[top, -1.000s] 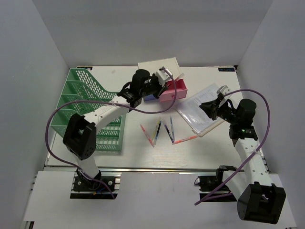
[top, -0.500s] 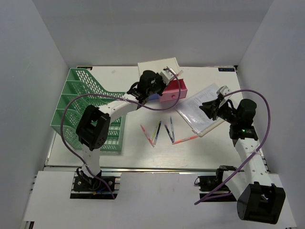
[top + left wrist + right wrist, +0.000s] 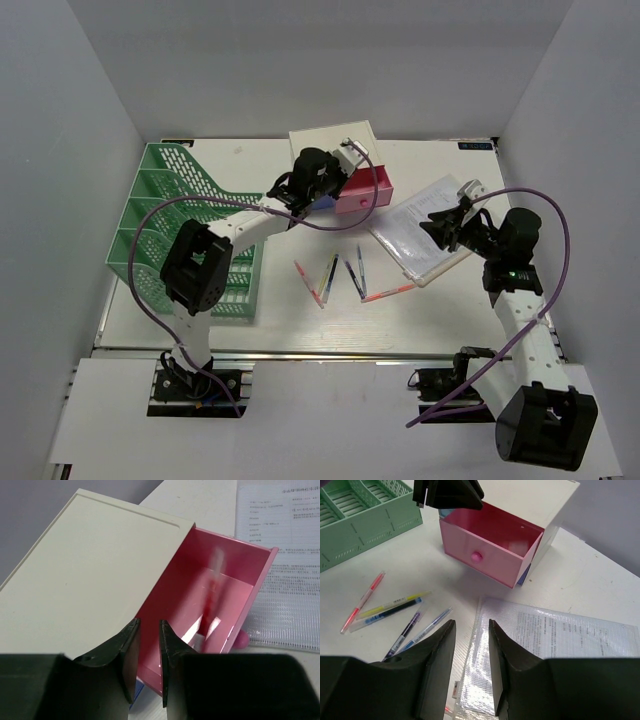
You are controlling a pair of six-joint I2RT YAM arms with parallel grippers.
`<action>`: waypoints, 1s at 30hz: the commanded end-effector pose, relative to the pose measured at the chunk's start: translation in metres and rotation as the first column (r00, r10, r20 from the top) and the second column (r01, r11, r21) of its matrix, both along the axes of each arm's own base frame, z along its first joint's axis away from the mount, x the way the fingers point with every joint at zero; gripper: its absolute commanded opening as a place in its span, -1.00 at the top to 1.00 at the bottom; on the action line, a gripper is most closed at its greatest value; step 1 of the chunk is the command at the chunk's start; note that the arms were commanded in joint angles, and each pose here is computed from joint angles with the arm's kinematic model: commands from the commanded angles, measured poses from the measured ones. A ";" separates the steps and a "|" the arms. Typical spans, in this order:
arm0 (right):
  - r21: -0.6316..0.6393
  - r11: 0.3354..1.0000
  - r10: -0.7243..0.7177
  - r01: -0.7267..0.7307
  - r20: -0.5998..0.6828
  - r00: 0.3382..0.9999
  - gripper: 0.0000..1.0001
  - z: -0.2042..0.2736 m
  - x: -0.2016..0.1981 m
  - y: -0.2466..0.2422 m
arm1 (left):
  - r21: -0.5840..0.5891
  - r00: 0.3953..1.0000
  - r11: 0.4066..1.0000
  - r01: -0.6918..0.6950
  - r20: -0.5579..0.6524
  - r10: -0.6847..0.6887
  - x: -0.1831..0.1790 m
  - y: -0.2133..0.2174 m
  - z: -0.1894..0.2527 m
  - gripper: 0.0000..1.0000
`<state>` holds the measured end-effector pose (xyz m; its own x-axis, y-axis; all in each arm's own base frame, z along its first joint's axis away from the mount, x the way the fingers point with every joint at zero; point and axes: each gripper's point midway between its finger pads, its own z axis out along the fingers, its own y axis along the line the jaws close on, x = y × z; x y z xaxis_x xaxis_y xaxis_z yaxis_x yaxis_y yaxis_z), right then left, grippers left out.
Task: Organize the desk
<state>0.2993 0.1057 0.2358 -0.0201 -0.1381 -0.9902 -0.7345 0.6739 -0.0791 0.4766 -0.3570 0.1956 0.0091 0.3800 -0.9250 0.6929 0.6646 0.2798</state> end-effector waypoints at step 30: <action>-0.028 0.993 0.107 -0.115 -0.210 0.972 -0.78 -0.036 -0.003 0.008 | -0.071 0.679 0.979 -0.192 -0.730 0.081 -0.213 0.080 -0.080 0.20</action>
